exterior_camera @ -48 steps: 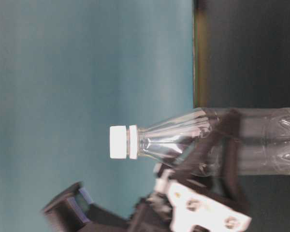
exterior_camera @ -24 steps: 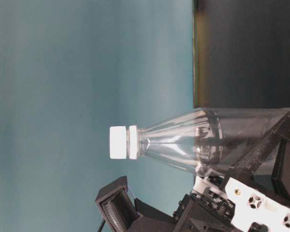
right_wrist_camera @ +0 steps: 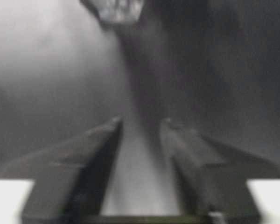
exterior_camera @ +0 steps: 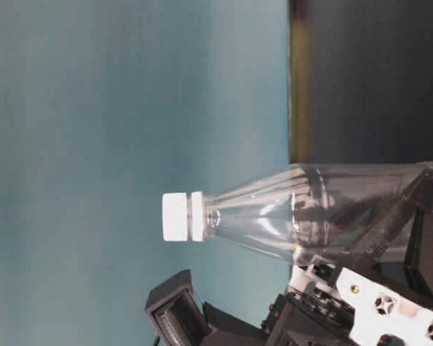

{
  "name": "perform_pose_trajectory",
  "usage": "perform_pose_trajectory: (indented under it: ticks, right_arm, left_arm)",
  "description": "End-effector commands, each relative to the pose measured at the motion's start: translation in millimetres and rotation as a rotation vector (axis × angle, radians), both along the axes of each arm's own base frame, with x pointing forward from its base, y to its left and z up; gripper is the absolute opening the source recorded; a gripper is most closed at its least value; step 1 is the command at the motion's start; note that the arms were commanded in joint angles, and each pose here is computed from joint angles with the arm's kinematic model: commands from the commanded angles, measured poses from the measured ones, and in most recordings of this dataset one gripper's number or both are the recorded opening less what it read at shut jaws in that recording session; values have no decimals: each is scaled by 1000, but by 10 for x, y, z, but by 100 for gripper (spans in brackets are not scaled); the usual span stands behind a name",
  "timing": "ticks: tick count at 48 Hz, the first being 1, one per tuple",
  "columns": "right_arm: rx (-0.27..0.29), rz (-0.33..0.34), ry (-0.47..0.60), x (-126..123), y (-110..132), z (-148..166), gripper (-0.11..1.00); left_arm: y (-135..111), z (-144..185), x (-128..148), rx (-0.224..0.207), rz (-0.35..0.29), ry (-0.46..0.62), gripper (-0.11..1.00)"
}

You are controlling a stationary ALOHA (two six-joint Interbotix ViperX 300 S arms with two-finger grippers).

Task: Open the bottle cap by holding the bottle with the left arm and twisting the cap with the right arm.
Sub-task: 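Swing the right gripper over above the bottle's white cap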

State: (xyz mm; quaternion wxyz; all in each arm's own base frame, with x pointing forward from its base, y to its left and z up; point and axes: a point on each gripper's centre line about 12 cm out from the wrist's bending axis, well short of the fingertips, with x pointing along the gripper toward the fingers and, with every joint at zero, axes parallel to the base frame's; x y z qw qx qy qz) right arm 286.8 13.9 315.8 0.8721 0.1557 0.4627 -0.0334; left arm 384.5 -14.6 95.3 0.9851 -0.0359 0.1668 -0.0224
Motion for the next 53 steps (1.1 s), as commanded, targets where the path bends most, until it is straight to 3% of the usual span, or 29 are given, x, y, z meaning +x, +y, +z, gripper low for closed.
perform_pose_trajectory:
  ticks: [1,6,9,14,23,30,36,45,53]
  right_arm:
    - [35,3,30,226,48,231,53]
    - [72,18,112,520,103,320,78]
    - [82,25,148,665,121,348,83]
    - [112,13,185,907,150,453,81]
    - [180,-115,236,1285,95,563,81]
    - [200,-152,256,1511,90,552,81]
    - [231,-200,315,1606,104,447,81]
    - [358,-431,372,1728,45,359,81]
    - [372,-460,385,1815,54,243,81]
  left_arm:
    - [-15,-8,3,4,-7,11,82]
    - [-14,-25,-3,5,-7,26,82]
    - [-20,-34,-10,6,-9,32,82]
    - [-20,-41,-8,6,-8,37,82]
    - [-19,-65,-12,8,-8,56,82]
    - [-18,-72,-22,8,-8,60,82]
    - [-19,-71,-13,8,-8,58,82]
    - [-19,-69,-4,8,-8,56,82]
    - [-19,-75,-4,8,-8,58,82]
